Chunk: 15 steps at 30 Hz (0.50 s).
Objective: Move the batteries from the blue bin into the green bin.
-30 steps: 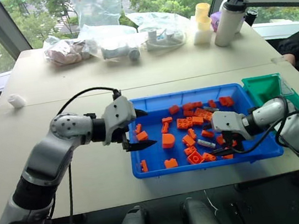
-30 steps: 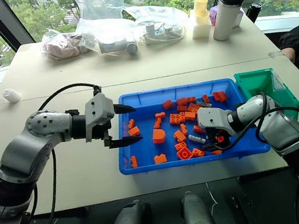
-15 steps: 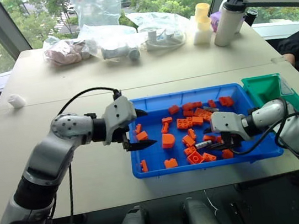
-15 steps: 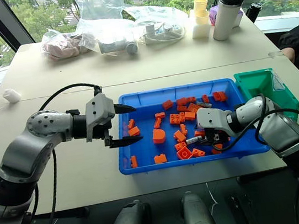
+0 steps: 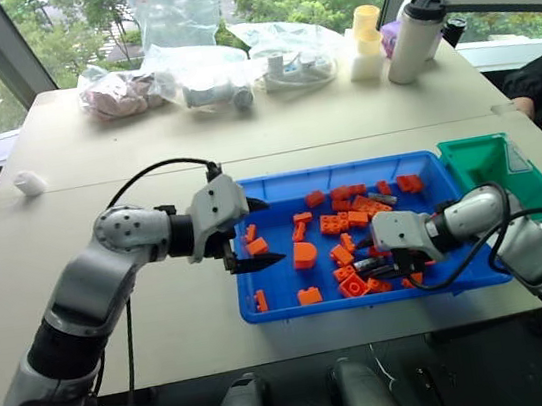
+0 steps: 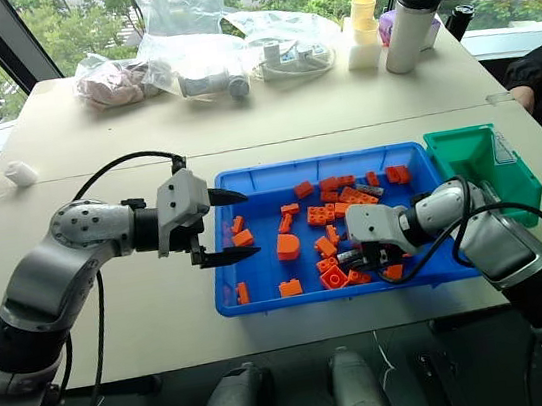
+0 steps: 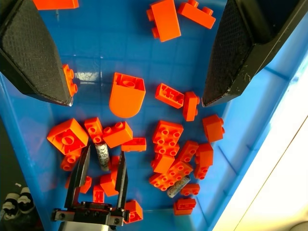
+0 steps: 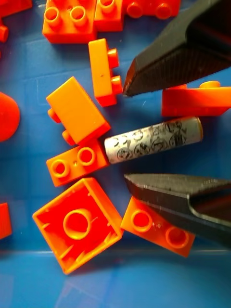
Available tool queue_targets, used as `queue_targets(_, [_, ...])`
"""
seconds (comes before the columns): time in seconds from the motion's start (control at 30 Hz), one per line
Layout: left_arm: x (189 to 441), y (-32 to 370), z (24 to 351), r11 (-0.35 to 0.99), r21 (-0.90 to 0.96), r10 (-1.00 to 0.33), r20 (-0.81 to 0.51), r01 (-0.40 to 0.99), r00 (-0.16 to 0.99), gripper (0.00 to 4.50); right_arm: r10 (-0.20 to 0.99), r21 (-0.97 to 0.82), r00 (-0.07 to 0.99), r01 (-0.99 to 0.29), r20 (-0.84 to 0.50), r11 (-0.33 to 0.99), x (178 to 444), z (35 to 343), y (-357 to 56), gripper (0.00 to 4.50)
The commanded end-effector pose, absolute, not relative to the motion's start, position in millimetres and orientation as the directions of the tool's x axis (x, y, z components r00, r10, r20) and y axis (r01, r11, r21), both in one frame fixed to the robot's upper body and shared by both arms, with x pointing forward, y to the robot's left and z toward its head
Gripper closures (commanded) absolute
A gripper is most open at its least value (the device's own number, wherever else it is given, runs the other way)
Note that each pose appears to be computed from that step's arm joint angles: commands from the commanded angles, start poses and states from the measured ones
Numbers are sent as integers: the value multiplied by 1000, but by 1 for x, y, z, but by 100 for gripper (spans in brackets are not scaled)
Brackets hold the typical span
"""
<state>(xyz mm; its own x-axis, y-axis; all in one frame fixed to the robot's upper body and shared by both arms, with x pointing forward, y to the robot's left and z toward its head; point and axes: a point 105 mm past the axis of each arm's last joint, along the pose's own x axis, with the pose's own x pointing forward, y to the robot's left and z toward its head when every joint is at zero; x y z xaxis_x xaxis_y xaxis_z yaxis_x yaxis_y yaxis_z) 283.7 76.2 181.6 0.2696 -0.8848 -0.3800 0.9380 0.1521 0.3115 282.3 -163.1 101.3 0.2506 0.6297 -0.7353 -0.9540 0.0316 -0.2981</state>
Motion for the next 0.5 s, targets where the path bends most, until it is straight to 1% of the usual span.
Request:
queue_targets(0.03, [281,73,186,134,341,-890,-371,931,264,0,627,-326,257,-945,-736,4,287,105,-160,403])
queue_targets(0.07, [281,73,186,135,340,-890,-371,931,265,0,629,-327,257,-945,-734,6,288,106,-159,446])
queue_targets(0.1, [281,74,185,137,340,-889,-371,930,267,0,630,-326,258,-945,-733,7,287,106,-159,449])
queue_targets(0.23, [281,75,186,139,340,-888,-372,930,269,0,628,-338,275,-941,-728,21,290,110,-162,449])
queue_targets(0.4, [281,75,187,139,339,-890,-370,930,267,0,639,-368,324,-927,-698,69,294,123,-164,449])
queue_targets(0.5, [281,71,203,158,320,-921,-294,934,257,0,660,-377,421,-900,-623,218,300,156,-178,449])
